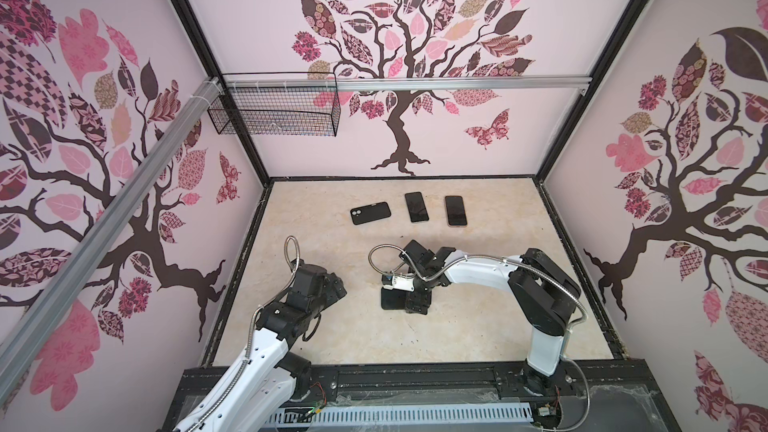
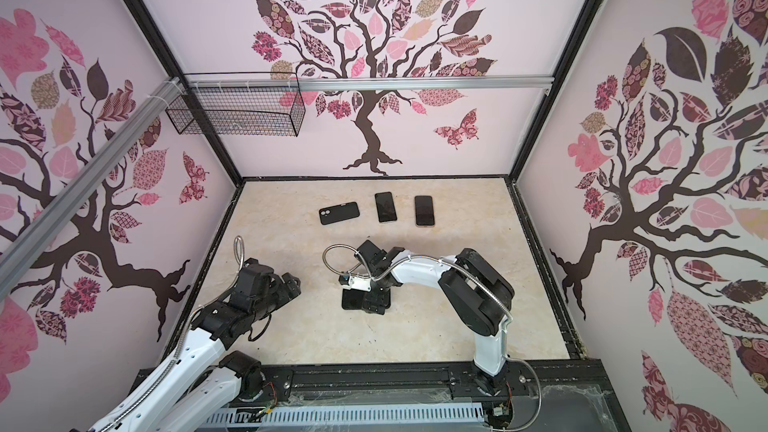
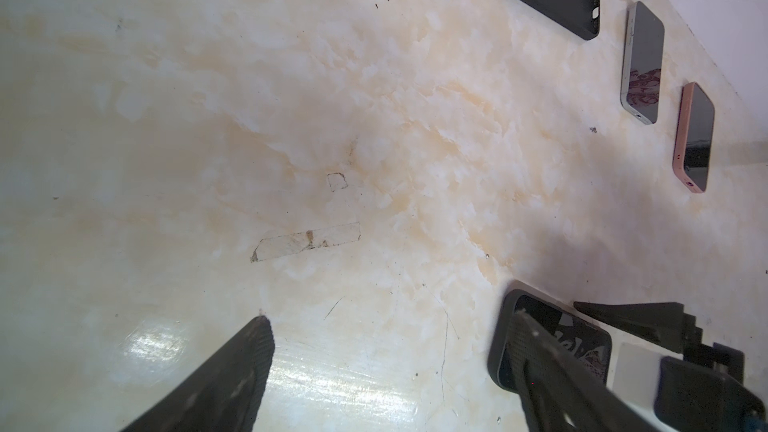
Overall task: Put the phone into the phone case
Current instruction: 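Carry the cased phone with the right gripper toward the row of phones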
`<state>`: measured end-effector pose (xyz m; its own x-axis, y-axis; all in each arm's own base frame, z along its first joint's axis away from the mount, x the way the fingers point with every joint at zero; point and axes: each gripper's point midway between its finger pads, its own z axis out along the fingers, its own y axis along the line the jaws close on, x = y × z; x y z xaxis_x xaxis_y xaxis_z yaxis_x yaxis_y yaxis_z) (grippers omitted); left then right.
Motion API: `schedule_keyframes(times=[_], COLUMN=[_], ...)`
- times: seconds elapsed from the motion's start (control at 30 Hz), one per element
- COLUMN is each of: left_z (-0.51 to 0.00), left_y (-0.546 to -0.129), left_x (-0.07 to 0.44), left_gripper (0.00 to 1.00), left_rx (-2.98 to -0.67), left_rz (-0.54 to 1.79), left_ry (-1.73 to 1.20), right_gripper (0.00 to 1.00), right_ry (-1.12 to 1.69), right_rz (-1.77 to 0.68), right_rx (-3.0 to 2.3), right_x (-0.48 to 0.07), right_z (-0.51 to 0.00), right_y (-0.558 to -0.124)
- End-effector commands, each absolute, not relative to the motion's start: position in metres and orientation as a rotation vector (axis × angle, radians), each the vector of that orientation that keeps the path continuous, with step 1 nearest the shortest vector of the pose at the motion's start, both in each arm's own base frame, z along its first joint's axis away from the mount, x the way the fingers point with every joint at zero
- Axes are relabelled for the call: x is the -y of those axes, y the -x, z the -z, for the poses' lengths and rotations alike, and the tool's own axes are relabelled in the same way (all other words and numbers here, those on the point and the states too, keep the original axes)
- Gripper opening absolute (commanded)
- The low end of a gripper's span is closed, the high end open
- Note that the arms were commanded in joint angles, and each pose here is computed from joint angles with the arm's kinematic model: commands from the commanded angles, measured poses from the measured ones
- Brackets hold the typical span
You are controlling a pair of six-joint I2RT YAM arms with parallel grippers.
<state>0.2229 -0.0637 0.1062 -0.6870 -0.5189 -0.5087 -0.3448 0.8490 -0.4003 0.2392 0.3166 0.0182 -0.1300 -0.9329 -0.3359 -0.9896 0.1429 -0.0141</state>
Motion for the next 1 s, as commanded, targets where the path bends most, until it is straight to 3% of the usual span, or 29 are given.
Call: schedule_keyframes(times=[0.0,0.13,0.33,0.57,0.73,0.97], left_z=[-0.098,-0.098,-0.103,-0.11,-0.118,-0.129], left_y=[-0.219,-0.218,-0.218,-0.217,-0.218,-0.22], left_x=[0.057,0.053,0.05,0.045,0.045,0.048], left_gripper=[0.91,0.91,0.91,0.91,0.91,0.91], left_rx=[-2.394,-2.39,-2.375,-2.369,-2.347,-2.326], left_rz=[0.326,0.297,0.287,0.245,0.26,0.287], left_ry=[0.644,0.648,0.639,0.624,0.618,0.592], right_gripper=[0.95,0.88,0.67,0.52,0.28,0.26], right_ry=[1.921,1.892,1.742,1.393,1.042,0.785], right_rz=[-0.243,-0.22,-0.196,-0.453,-0.601,-0.51], right_rx=[-2.219,-2.246,-2.329,-2.325,-2.4,-2.351], right_x=[-0.309,-0.31,-0.316,-0.34,-0.326,-0.289], right_z=[-0.003,0.0,-0.003,-0.048,-0.094,-0.142], right_y=[-0.239,-0.243,-0.255,-0.263,-0.293,-0.332])
